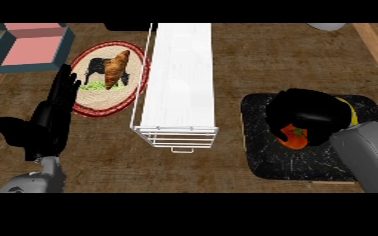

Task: Pick the tomato from the tray and place it in the tiered shelf

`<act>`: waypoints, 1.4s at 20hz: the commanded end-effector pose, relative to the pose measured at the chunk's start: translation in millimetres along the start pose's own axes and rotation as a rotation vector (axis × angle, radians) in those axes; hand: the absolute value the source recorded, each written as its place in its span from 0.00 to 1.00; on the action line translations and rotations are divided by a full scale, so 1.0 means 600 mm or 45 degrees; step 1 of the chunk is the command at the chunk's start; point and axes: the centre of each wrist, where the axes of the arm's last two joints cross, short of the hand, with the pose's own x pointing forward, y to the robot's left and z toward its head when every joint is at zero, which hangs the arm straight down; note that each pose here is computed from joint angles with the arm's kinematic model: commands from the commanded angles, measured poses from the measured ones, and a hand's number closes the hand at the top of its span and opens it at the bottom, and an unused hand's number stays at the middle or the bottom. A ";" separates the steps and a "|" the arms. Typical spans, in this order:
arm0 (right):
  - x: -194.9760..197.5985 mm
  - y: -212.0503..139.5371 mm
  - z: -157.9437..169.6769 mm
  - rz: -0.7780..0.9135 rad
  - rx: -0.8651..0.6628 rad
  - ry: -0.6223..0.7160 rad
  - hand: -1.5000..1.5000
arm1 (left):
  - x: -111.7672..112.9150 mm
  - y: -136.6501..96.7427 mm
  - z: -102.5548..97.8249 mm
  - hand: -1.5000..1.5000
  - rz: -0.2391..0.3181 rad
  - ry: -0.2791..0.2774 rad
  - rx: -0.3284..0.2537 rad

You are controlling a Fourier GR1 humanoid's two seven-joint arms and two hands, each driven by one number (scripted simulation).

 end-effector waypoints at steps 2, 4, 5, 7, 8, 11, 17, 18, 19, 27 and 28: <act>0.003 -0.102 0.014 -0.326 -0.111 -0.171 1.00 | -0.003 0.009 0.008 0.50 -0.005 0.017 0.025; -0.003 -0.138 0.019 -0.353 -0.178 -0.127 1.00 | 0.004 0.016 0.009 0.50 -0.004 0.007 0.003; 0.008 -0.170 0.016 -0.338 -0.181 -0.121 1.00 | 0.000 0.028 -0.001 0.50 -0.011 0.014 0.001; 0.012 -0.236 0.032 -0.294 -0.250 -0.095 1.00 | 0.000 -0.007 0.006 0.50 0.027 0.014 -0.004; 0.006 -0.247 -0.009 -0.303 -0.247 -0.084 1.00 | 0.003 0.001 0.000 0.50 -0.005 0.012 -0.011; 0.002 -0.286 -0.029 -0.341 -0.283 -0.038 1.00 | 0.001 -0.006 -0.016 0.50 -0.003 -0.017 -0.006; -0.017 -0.304 -0.072 -0.420 -0.345 0.018 1.00 | -0.001 -0.006 0.002 0.50 0.003 -0.027 -0.007; -0.013 -0.282 -0.123 -0.425 -0.340 0.009 1.00 | 0.011 -0.009 -0.015 0.50 -0.001 -0.021 -0.001; -0.005 -0.290 -0.133 -0.448 -0.350 0.015 1.00 | 0.003 0.004 -0.023 0.50 0.015 0.006 0.004; -0.033 -0.239 -0.245 -0.479 -0.396 0.038 1.00 | -0.011 0.010 0.008 0.50 -0.004 -0.020 -0.002; -0.045 -0.238 -0.225 -0.511 -0.431 0.022 1.00 | 0.024 -0.004 0.004 0.50 -0.016 -0.009 -0.002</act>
